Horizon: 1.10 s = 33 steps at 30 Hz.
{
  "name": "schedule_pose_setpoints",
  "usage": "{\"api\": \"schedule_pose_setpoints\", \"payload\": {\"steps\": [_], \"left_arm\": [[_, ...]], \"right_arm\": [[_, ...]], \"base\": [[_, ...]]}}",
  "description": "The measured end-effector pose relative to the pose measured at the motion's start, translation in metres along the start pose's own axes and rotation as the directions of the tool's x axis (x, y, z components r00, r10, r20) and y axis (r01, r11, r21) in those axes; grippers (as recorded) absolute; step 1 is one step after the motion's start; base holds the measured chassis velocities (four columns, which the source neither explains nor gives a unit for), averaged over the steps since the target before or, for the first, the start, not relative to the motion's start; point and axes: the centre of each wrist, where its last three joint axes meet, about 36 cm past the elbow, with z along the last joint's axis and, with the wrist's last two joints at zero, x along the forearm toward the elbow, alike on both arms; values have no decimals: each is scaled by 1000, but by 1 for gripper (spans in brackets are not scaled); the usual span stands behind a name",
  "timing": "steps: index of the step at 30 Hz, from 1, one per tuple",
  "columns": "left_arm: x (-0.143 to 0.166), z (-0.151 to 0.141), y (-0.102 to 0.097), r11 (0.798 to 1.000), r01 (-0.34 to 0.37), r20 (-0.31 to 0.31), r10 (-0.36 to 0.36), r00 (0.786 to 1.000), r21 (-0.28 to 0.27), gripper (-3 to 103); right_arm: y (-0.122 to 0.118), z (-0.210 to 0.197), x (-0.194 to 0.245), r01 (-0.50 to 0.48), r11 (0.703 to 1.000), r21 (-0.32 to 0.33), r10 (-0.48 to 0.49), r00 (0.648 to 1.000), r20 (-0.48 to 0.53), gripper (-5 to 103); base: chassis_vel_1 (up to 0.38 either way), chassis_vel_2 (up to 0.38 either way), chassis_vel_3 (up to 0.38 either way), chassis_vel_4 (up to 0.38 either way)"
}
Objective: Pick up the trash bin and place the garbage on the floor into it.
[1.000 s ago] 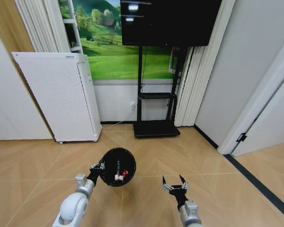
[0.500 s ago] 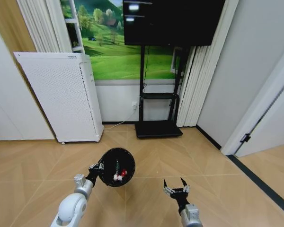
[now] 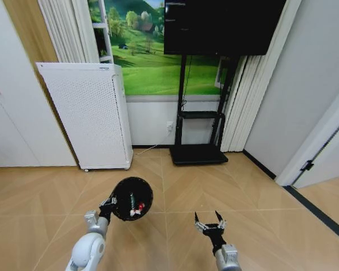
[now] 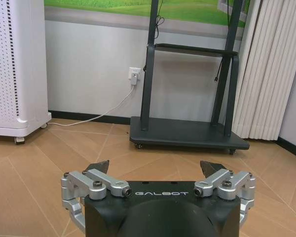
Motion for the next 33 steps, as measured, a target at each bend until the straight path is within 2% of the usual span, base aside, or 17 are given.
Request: {"api": "schedule_pose_setpoints", "payload": {"steps": [1, 3, 4, 5, 6, 7, 9, 10, 11, 12, 14, 19, 24, 31, 33], "left_arm": [[-9, -1, 5, 997, 65, -13, -64, 998, 43, 7], [-24, -7, 13, 987, 123, -29, -121, 992, 105, 7], [-32, -11, 15, 981, 143, -37, -139, 990, 132, 7], [-32, -11, 15, 981, 143, -37, -139, 990, 132, 7], [-44, -16, 17, 967, 182, -56, -174, 983, 177, 7], [-44, -16, 17, 967, 182, -56, -174, 983, 177, 7], [-66, -25, 20, 935, 259, -103, -241, 965, 241, 7], [-66, -25, 20, 935, 259, -103, -241, 965, 241, 7], [-77, -28, 21, 921, 285, -124, -261, 957, 263, 7], [-77, -28, 21, 921, 285, -124, -261, 957, 263, 7], [-96, -34, 20, 897, 331, -164, -294, 942, 293, 7], [-116, -36, 13, 888, 358, -181, -317, 931, 289, 7], [-131, -31, 2, 891, 364, -184, -323, 928, 272, 7], [-140, -24, 2, 899, 362, -179, -325, 929, 247, 7], [-140, -24, 3, 900, 365, -174, -330, 928, 237, 4]], "right_arm": [[0, 0, 0, -1, 1000, 0, 1, 1000, -1, 100], [-1, 1, -1, -2, 1000, -1, 2, 1000, -2, 100], [-1, 1, -1, -2, 1000, -1, 2, 1000, -2, 100], [-1, 1, -1, -2, 1000, -1, 2, 1000, -2, 100], [-1, 1, -1, -1, 1000, -1, 1, 1000, -2, 100], [-1, 1, -1, -1, 1000, -1, 1, 1000, -2, 100], [-1, 2, -2, -3, 1000, -2, 3, 1000, -2, 100], [-1, 2, -2, -3, 1000, -2, 3, 1000, -2, 100], [-2, 2, -2, -5, 1000, -2, 5, 1000, -4, 100], [-2, 2, -2, -5, 1000, -2, 5, 1000, -4, 100], [-4, 3, -3, -9, 1000, -1, 9, 1000, -7, 100], [-4, 6, -3, -12, 1000, -1, 12, 1000, -12, 100], [-3, 9, -5, -15, 1000, -3, 15, 1000, -13, 100], [-2, 13, -8, -16, 1000, -5, 16, 1000, -12, 100], [-2, 13, -9, -17, 1000, -6, 17, 1000, -12, 100]], "base": [[-60, -68, 66, 69], [-31, -65, 49, 57], [-23, -61, 2, 50], [-23, -61, 2, 50], [0, 0, 0, 0], [0, 0, 0, 0], [0, 0, 0, 0], [0, 0, 0, 0], [0, 0, 0, 0], [0, 0, 0, 0], [0, 0, 0, 0], [0, 0, 0, 0], [0, 0, 0, 0], [0, 0, 0, 0], [0, 0, 0, 0]]}}
